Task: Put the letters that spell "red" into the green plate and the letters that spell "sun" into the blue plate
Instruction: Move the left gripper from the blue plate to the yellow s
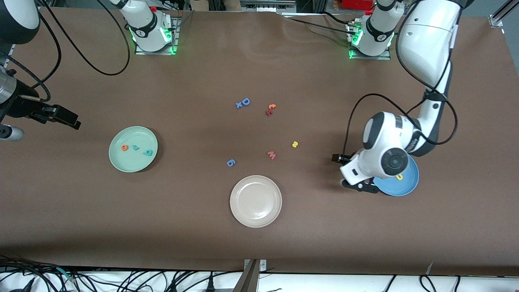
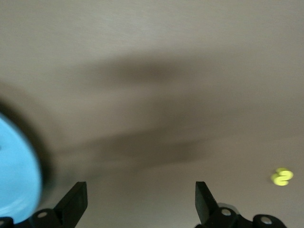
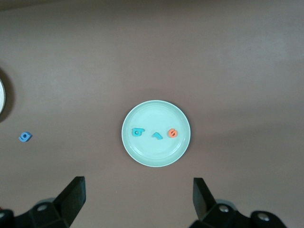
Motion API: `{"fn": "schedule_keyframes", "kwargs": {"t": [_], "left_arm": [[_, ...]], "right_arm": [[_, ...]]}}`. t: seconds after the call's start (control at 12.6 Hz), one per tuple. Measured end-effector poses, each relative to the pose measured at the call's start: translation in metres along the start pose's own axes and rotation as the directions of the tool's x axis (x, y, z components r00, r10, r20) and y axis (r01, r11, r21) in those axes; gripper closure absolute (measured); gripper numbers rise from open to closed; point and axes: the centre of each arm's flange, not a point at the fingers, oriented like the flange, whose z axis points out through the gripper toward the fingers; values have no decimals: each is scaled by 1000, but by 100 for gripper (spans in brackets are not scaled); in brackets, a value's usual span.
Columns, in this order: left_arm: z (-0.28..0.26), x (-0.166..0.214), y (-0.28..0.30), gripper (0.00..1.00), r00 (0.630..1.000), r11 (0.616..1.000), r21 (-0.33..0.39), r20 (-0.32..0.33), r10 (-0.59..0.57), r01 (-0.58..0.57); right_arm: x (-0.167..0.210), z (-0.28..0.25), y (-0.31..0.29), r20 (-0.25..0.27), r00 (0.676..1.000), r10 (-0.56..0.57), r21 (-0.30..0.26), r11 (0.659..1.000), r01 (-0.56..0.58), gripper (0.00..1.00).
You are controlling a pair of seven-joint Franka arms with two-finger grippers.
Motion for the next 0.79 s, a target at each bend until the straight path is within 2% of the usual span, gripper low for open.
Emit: {"fn": "schedule_keyframes", "kwargs": {"t": [0.47,0.79], "left_arm": [[11,-12,75,0,993,992,22,-17,-120,120],[46,-24,109,0,985,991,6,-105,-134,135]], "right_arm": [[0,5,1,11,1000,1,-2,1000,-1,0],[0,5,1,11,1000,2,-2,1000,-2,0]]}}
